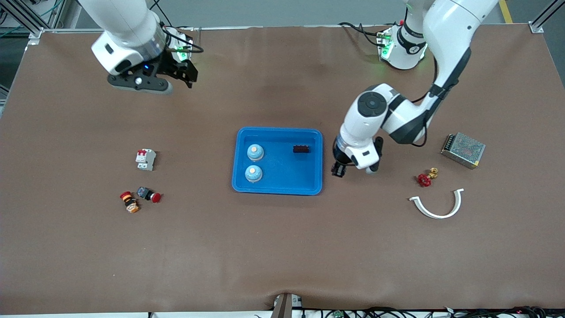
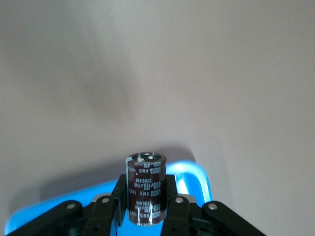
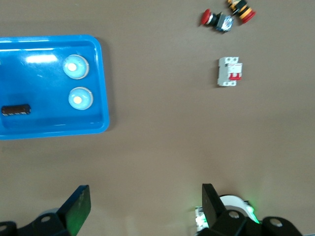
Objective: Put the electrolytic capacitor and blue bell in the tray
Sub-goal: 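Carry the capacitor to the tray with the left gripper while the right gripper retracts, then lower the capacitor into the tray and open the left gripper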
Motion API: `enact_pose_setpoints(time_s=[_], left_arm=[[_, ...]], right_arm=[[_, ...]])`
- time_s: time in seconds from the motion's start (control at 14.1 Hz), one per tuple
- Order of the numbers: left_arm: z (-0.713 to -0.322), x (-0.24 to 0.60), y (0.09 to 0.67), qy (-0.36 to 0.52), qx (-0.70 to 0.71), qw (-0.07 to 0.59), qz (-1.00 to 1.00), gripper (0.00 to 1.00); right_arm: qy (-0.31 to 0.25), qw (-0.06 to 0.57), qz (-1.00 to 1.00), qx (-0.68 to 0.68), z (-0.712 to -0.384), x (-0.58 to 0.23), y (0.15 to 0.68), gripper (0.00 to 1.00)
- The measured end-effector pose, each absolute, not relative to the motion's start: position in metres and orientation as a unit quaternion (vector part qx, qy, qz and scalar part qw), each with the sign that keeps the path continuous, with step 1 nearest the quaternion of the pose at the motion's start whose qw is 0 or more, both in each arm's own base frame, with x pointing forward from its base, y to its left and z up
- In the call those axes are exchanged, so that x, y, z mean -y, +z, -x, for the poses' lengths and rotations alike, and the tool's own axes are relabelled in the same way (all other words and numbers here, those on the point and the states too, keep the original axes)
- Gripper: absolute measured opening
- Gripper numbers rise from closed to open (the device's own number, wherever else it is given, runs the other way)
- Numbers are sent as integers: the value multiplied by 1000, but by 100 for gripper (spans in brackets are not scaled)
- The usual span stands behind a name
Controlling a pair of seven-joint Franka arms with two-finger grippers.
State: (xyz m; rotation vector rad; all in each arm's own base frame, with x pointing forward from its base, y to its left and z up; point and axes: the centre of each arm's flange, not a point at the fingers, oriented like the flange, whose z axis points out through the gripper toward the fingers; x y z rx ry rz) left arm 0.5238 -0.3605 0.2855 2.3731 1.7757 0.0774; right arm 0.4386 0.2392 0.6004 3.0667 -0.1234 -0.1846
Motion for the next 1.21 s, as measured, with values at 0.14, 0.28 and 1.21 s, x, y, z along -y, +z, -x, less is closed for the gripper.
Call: enact_pose_setpoints(time_s=[0.14, 0.28, 1.21], left_arm=[[-512, 388, 285, 18, -612, 83, -786, 34], [-506, 408, 282, 10, -623, 77, -778, 34], [-507, 466, 214, 19, -662, 47, -748, 34]], right_arm=[[-54, 27, -998, 29, -429, -213, 610, 100], [-50, 15, -999, 13, -427, -171, 618, 100], [13, 24, -998, 51, -540, 55, 622, 100]])
